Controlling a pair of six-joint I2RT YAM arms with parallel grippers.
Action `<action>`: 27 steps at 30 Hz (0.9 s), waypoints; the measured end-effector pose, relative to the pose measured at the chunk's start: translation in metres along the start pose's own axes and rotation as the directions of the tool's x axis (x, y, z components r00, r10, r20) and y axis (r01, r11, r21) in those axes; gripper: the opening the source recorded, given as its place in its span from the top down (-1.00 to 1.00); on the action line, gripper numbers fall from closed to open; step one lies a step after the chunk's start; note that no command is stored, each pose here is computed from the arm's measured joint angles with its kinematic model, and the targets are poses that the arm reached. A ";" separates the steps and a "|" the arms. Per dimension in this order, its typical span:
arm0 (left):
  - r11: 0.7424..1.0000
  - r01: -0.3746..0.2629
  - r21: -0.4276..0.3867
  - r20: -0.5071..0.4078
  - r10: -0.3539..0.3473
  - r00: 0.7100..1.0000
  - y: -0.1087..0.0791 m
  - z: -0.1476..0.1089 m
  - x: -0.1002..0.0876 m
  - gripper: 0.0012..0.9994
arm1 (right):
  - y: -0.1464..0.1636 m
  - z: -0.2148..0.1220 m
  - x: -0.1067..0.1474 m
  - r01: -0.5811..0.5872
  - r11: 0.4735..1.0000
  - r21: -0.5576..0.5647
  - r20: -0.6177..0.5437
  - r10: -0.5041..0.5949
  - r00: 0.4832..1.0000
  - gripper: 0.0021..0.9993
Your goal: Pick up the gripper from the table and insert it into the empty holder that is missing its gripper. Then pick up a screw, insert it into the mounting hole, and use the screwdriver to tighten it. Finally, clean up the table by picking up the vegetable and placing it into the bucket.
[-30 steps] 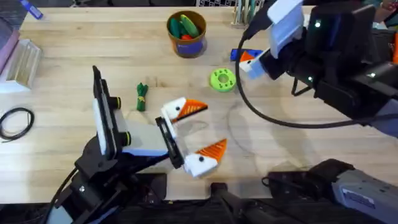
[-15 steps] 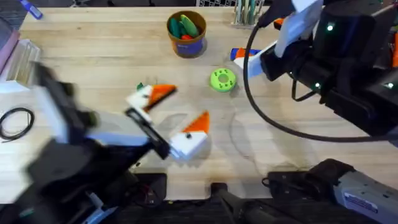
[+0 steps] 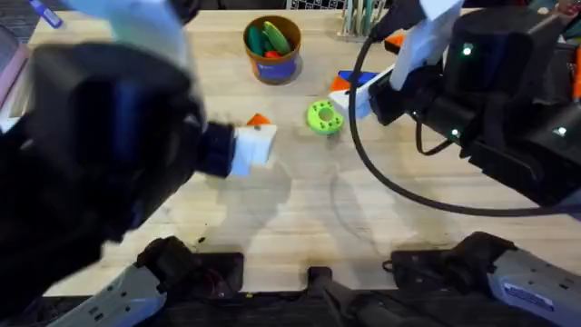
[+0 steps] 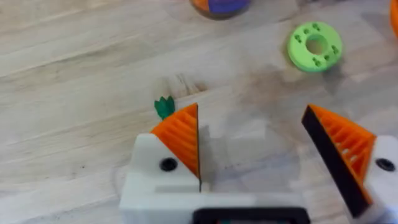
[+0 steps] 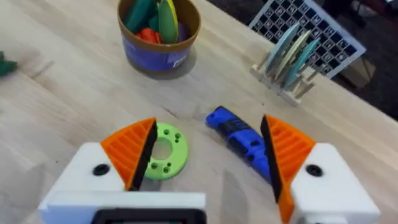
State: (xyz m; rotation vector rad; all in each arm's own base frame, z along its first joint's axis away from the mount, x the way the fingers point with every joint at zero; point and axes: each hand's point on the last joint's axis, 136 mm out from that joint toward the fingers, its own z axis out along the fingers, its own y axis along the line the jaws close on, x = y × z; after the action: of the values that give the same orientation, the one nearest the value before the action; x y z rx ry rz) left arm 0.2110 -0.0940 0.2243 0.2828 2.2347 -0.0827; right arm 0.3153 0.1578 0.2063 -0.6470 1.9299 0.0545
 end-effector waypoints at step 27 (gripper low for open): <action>0.872 0.316 -0.374 -0.493 -0.475 0.729 0.113 0.129 0.096 -0.97 | 0.000 -0.013 0.009 -0.037 0.999 -0.006 -0.036 0.037 0.999 -0.98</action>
State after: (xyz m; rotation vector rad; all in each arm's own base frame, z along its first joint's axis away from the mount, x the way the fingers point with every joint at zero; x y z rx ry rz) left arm 0.2771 0.0120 0.0727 -0.3923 2.8416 0.0884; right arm 0.3014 0.1494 0.2043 -0.6200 1.9772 0.0732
